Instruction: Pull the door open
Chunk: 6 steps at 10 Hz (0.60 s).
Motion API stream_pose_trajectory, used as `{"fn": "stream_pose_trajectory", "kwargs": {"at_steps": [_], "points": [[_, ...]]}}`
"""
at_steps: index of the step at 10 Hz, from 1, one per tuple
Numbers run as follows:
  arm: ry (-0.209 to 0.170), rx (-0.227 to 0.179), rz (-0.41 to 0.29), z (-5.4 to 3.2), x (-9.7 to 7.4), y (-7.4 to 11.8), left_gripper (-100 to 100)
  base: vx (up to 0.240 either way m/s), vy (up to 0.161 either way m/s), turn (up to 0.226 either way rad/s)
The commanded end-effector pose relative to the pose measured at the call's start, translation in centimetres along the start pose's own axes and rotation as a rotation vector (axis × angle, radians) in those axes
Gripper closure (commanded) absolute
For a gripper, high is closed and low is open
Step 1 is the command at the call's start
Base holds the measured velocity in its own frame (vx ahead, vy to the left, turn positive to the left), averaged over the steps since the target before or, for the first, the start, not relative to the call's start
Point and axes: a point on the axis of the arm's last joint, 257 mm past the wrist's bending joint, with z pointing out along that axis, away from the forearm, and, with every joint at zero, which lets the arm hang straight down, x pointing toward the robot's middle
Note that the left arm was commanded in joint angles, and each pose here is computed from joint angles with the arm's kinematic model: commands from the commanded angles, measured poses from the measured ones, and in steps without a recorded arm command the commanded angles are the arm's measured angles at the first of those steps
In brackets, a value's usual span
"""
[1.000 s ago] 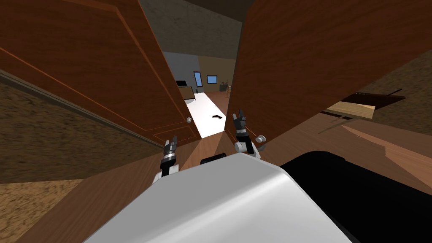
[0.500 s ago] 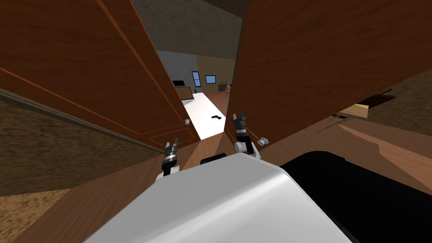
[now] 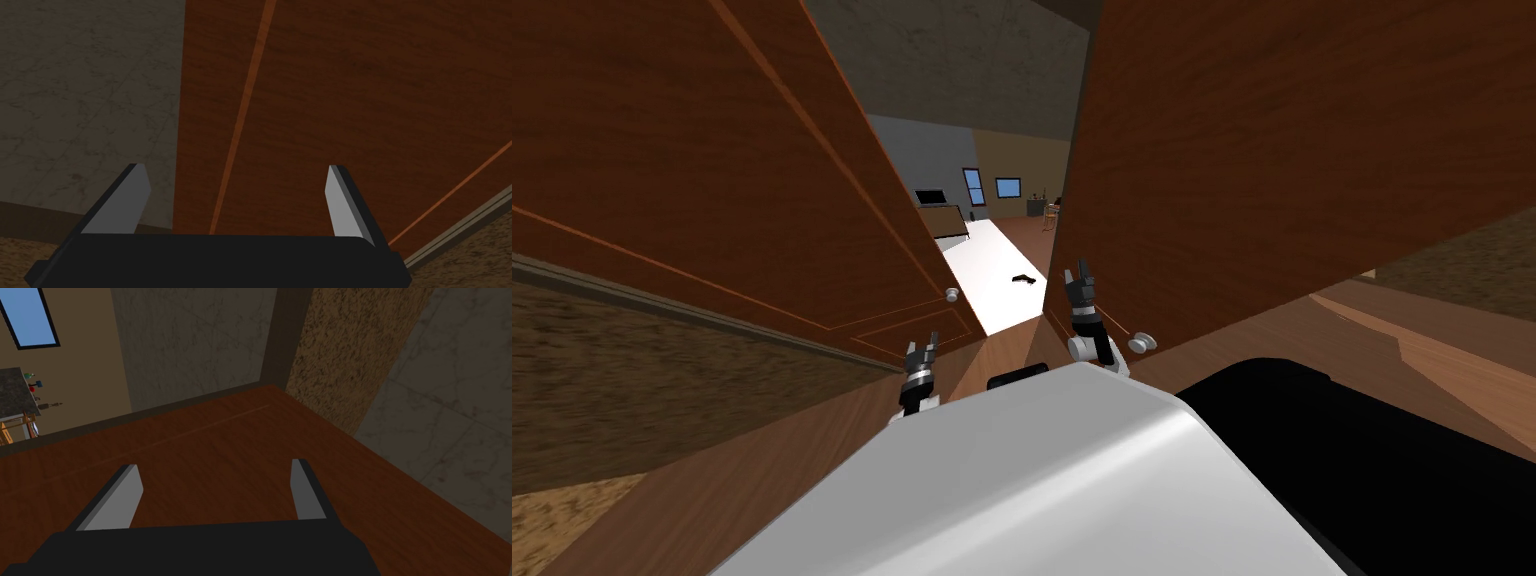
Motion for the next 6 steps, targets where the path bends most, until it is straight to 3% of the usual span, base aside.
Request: {"fn": "stream_pose_trajectory", "kwargs": {"at_steps": [1,6], "points": [[0.015,-0.010,0.032,-0.34,0.8,0.5,-100,0.098,-0.008,-0.039],[0.059,-0.036,0.114,-1.38,3.4,1.3,-100,0.102,0.002,-0.039]]}}
